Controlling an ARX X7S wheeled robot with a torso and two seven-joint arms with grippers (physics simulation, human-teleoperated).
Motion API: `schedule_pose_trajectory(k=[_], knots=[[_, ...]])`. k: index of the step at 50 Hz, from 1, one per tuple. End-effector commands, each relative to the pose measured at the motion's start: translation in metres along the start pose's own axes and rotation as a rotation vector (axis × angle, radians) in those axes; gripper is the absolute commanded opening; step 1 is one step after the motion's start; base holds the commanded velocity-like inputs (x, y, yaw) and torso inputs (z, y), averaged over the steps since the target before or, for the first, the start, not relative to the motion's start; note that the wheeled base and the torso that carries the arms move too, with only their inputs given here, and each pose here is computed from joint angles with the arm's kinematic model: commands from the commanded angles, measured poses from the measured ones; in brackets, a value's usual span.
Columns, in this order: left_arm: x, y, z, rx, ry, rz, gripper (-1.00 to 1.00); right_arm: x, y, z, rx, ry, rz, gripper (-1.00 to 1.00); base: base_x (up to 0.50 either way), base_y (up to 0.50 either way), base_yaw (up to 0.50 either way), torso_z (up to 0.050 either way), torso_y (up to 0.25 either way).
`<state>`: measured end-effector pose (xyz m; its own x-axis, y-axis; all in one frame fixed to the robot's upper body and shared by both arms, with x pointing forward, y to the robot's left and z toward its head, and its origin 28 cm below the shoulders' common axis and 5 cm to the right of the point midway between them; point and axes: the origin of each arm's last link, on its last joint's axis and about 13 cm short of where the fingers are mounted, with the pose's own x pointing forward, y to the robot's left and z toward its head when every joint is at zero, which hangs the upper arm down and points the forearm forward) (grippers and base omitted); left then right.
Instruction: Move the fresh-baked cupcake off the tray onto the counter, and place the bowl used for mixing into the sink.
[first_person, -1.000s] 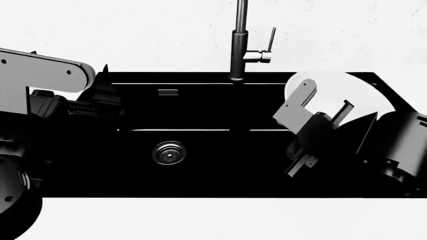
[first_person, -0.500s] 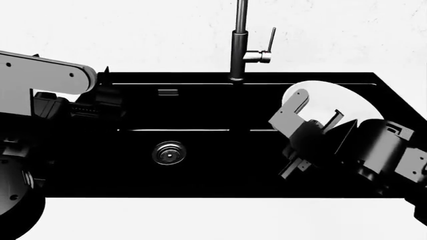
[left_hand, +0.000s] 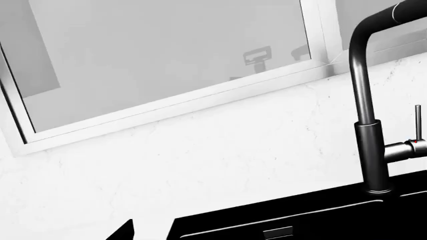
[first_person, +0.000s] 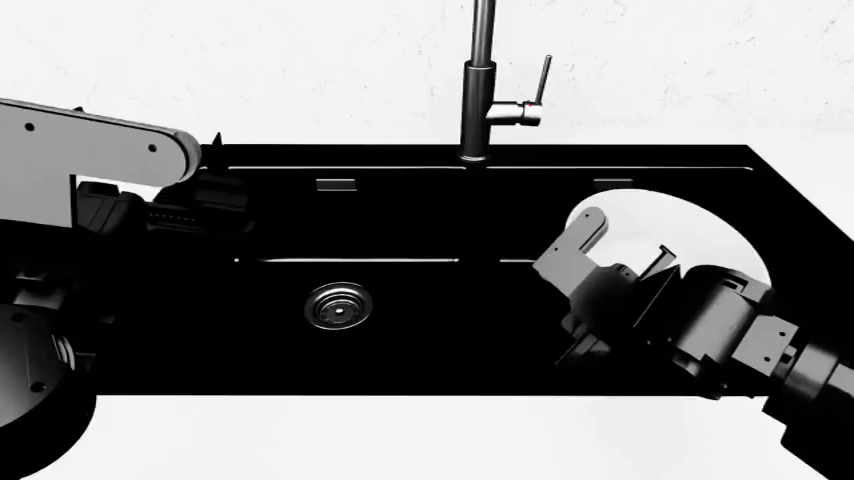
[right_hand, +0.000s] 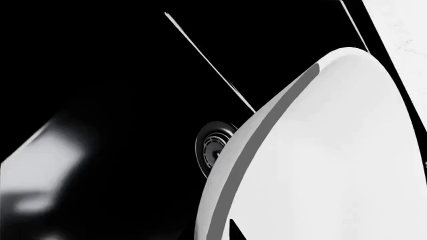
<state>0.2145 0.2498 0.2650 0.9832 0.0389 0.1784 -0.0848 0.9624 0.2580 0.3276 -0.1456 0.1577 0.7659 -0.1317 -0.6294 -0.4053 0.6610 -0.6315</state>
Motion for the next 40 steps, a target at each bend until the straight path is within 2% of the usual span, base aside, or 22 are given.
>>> schedule_pose_trajectory(k=[1, 19, 20, 36, 40], knots=[[0.001, 0.000, -0.002, 0.000, 0.003, -0.001, 1.00, 0.010, 0.001, -0.004, -0.012, 0.022, 0.038, -1.00, 0.00, 0.00, 0.00, 0.000, 0.000], [0.000, -0.001, -0.004, -0.002, 0.005, -0.003, 1.00, 0.012, 0.001, -0.006, 0.005, 0.027, 0.035, -1.00, 0.00, 0.00, 0.00, 0.000, 0.000], [0.000, -0.001, -0.005, 0.000, 0.006, -0.003, 1.00, 0.012, 0.001, -0.006, 0.005, 0.028, 0.035, 1.00, 0.00, 0.00, 0.00, 0.000, 0.000], [-0.001, 0.001, -0.002, -0.003, 0.002, 0.003, 1.00, 0.008, -0.005, -0.003, 0.019, 0.016, 0.009, 1.00, 0.00, 0.00, 0.00, 0.000, 0.000], [-0.001, 0.001, -0.002, -0.004, 0.001, 0.005, 1.00, 0.000, -0.013, 0.002, 0.040, -0.021, -0.006, 1.00, 0.00, 0.00, 0.00, 0.000, 0.000]])
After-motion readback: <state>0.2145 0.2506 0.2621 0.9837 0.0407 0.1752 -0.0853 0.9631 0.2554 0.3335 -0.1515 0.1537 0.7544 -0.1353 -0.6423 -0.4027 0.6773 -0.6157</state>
